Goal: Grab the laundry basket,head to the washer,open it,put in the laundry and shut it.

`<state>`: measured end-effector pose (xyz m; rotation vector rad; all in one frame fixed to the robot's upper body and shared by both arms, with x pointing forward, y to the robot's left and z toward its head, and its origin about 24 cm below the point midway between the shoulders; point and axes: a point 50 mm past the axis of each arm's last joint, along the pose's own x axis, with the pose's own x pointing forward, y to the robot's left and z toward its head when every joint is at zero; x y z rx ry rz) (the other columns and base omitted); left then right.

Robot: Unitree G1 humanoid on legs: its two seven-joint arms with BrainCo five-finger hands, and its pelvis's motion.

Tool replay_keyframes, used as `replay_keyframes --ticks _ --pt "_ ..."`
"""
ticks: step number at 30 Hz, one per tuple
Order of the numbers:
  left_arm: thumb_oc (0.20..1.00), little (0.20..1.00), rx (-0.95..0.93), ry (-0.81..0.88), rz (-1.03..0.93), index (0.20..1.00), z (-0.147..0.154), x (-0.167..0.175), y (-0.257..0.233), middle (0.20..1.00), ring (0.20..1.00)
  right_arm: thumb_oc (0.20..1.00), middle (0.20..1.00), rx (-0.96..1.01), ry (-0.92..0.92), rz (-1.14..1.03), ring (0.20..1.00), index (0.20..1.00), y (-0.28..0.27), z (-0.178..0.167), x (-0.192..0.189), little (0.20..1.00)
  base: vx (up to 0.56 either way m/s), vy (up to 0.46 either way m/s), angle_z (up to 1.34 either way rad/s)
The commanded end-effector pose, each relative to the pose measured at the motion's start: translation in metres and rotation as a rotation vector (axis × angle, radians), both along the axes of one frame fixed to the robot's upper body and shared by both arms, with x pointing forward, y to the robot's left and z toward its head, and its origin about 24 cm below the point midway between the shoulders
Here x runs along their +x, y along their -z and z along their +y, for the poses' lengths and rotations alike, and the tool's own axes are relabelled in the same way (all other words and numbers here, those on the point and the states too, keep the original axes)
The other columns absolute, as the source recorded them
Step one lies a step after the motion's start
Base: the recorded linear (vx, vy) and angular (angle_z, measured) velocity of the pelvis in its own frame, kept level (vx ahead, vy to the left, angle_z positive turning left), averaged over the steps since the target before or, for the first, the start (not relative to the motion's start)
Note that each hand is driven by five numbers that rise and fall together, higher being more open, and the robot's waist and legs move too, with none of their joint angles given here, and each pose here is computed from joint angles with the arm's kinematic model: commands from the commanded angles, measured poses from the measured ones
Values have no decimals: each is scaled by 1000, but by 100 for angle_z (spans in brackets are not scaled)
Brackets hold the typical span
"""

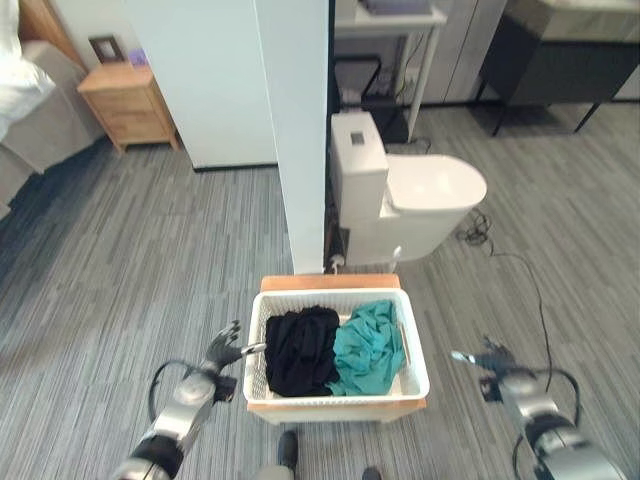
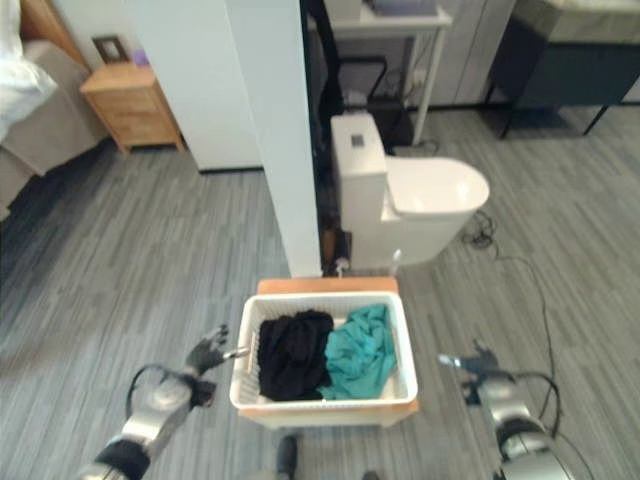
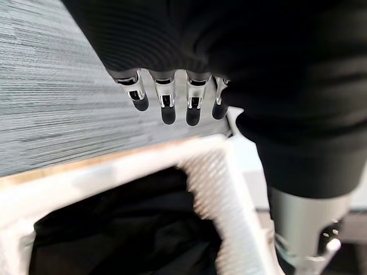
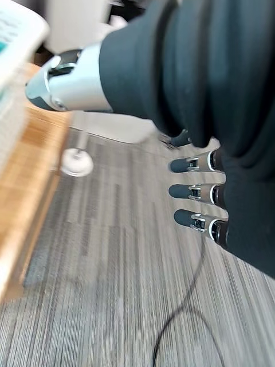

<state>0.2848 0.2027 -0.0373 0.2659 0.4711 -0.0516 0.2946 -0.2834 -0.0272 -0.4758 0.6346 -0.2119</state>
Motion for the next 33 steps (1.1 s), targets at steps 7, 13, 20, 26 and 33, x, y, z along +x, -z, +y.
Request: replay_keyframes --ticks 7,13,20,26,33 --pt "1000 1000 35 -69 -166 1000 -5 57 -52 1000 1000 1000 1000 -27 11 -59 1000 1000 -26 7 29 1000 -98 -17 9" --pt "1000 1000 54 -20 -211 1000 -13 65 -66 1000 1000 1000 1000 -20 -20 -57 1000 1000 -26 16 33 1000 -9 -2 2" --pt "1000 1000 200 91 -119 1000 -27 80 -67 1000 1000 1000 1000 -76 -100 -94 1000 1000 -57 32 62 1000 -7 5 -2" --pt "1000 1000 381 116 63 1000 -19 83 -57 1000 1000 1000 1000 -223 -225 -21 1000 1000 -76 51 81 1000 0 0 -1" --pt "1000 1000 439 93 52 1000 -21 90 -69 1000 1000 1000 1000 -232 -188 62 1000 1000 -67 44 73 1000 0 -2 -1"
